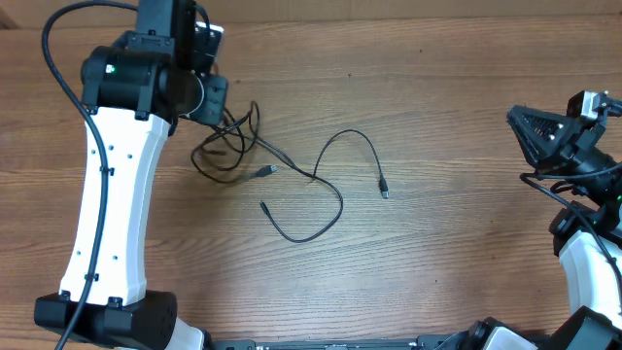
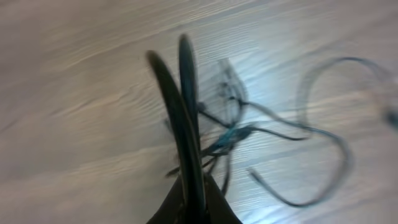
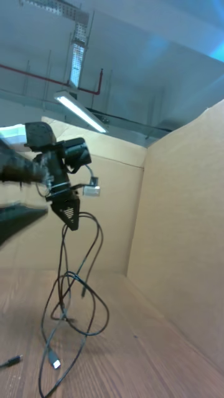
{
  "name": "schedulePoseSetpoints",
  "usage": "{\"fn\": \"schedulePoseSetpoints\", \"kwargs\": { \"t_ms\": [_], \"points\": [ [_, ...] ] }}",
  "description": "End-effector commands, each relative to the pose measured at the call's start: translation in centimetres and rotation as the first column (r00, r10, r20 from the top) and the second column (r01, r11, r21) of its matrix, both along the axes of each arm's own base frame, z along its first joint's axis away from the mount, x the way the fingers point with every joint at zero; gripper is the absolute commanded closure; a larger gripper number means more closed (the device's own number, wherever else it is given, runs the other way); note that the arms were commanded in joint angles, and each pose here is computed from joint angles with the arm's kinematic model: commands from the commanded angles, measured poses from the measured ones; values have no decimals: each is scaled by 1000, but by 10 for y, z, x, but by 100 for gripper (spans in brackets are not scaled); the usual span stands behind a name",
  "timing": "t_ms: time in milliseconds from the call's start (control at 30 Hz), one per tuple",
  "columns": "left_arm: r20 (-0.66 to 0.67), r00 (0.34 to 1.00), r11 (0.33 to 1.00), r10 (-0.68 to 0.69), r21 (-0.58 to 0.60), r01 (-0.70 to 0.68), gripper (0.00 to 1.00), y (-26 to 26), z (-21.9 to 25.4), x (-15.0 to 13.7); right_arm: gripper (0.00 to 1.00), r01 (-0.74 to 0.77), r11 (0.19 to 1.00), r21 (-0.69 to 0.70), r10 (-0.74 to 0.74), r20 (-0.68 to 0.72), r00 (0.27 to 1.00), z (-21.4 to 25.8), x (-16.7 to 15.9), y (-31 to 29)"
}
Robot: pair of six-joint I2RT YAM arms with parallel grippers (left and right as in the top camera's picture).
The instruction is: Untangle cables
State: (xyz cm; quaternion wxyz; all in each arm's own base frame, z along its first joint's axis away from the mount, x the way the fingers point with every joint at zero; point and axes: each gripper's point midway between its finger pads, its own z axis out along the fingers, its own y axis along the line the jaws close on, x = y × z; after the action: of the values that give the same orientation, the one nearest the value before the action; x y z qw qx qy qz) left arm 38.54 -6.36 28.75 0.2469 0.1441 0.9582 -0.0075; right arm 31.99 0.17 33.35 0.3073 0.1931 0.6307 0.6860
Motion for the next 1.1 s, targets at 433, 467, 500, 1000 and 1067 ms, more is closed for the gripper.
{"fn": "schedulePoseSetpoints", "kwargs": {
  "t_ms": [433,467,500,1000,1067],
  "points": [
    [276,750,704,-600,-263,660,96,-169,48,-31,0,-187,977,106,205,-195,959,-20,4,58],
    [289,751,702,-594,-268,659,96,-173,51,-30,0,-172,976,137,200,-233,952,-26,11,64],
    [296,754,703,-587,-275,656,96,-175,53,-29,0,-160,976,150,195,-252,948,-30,15,67],
    [297,777,725,-554,-286,627,96,-175,55,-25,4,-27,996,-86,-14,-442,897,-129,39,124],
    [304,770,711,-561,-299,637,96,-178,57,-26,9,-19,995,-99,-27,-445,895,-132,40,133]
  ]
}}
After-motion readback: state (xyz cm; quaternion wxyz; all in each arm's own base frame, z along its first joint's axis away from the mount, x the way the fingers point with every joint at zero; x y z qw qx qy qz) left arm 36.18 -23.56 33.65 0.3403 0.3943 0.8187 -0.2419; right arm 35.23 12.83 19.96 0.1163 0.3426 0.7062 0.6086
